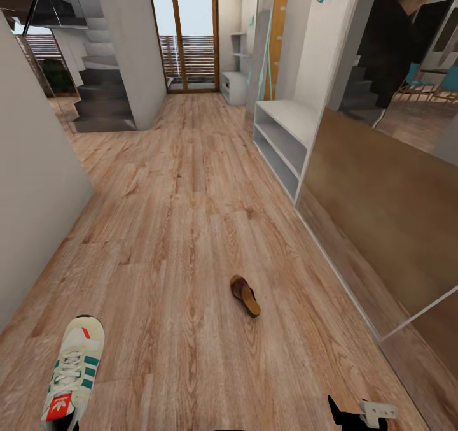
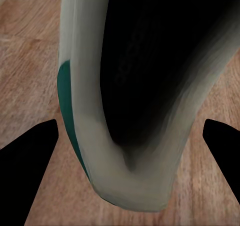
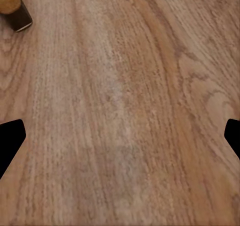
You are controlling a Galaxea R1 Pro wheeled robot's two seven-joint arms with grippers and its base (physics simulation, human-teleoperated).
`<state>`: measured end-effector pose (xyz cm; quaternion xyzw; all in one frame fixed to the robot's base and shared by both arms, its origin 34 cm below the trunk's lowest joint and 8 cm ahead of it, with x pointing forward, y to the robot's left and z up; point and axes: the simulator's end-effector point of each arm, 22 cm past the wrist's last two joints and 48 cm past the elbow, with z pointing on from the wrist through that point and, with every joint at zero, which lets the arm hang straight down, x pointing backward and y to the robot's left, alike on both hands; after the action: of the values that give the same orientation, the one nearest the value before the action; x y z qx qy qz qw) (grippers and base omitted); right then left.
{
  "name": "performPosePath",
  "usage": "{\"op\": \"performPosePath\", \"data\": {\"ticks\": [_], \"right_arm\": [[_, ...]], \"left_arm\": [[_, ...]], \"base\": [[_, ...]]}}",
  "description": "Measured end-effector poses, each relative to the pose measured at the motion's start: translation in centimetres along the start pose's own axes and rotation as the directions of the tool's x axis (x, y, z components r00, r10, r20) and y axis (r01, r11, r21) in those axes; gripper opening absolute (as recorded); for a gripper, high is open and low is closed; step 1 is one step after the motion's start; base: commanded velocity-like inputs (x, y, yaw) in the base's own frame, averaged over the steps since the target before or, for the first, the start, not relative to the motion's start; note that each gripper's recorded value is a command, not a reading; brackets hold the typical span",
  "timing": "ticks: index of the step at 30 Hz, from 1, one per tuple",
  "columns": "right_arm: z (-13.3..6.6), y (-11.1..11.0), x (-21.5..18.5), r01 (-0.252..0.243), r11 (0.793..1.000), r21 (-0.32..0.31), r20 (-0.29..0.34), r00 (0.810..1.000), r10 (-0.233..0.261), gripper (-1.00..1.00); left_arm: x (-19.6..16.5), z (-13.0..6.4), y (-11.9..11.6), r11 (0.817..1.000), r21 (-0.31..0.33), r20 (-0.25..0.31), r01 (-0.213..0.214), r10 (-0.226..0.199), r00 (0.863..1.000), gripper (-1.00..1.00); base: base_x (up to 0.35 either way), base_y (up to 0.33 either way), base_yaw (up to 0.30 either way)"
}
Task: Pick up the two gym shoes and the two sandals from the corridor floor and place them onto the hallstand (shoe rack) in the corridor, making sure they are on the rack and not on the floor. Arrange them so the two gym shoes are next to each other and the two sandals are next to each other.
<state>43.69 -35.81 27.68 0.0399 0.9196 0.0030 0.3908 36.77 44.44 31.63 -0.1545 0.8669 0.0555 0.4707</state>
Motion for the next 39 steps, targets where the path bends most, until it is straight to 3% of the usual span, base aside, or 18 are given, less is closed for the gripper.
{"op": "performPosePath", "data": {"ticks": [6,32,39], "right_arm": [[-0.01,0.09,-0.05,-0.001,1.0,-0.001,0.002,1.0,0.001,1.0],[0.01,0.25,-0.01,-0.003,1.0,-0.002,0.002,1.0,0.003,1.0],[0.03,0.28,0.04,-0.004,1.0,-0.003,0.0,1.0,0.004,1.0]], "left_arm": [[-0.08,0.0,0.08,1.0,-0.001,0.002,0.0,0.0,1.0,-1.0],[-0.08,0.0,0.1,1.0,-0.001,0.002,0.0,0.0,1.0,-1.0],[-0.04,0.0,0.06,1.0,-0.001,0.001,0.0,0.0,1.0,-1.0]], "base": [[0.225,-0.028,0.115],[0.322,-0.058,0.278],[0.118,-0.058,0.279]]}}
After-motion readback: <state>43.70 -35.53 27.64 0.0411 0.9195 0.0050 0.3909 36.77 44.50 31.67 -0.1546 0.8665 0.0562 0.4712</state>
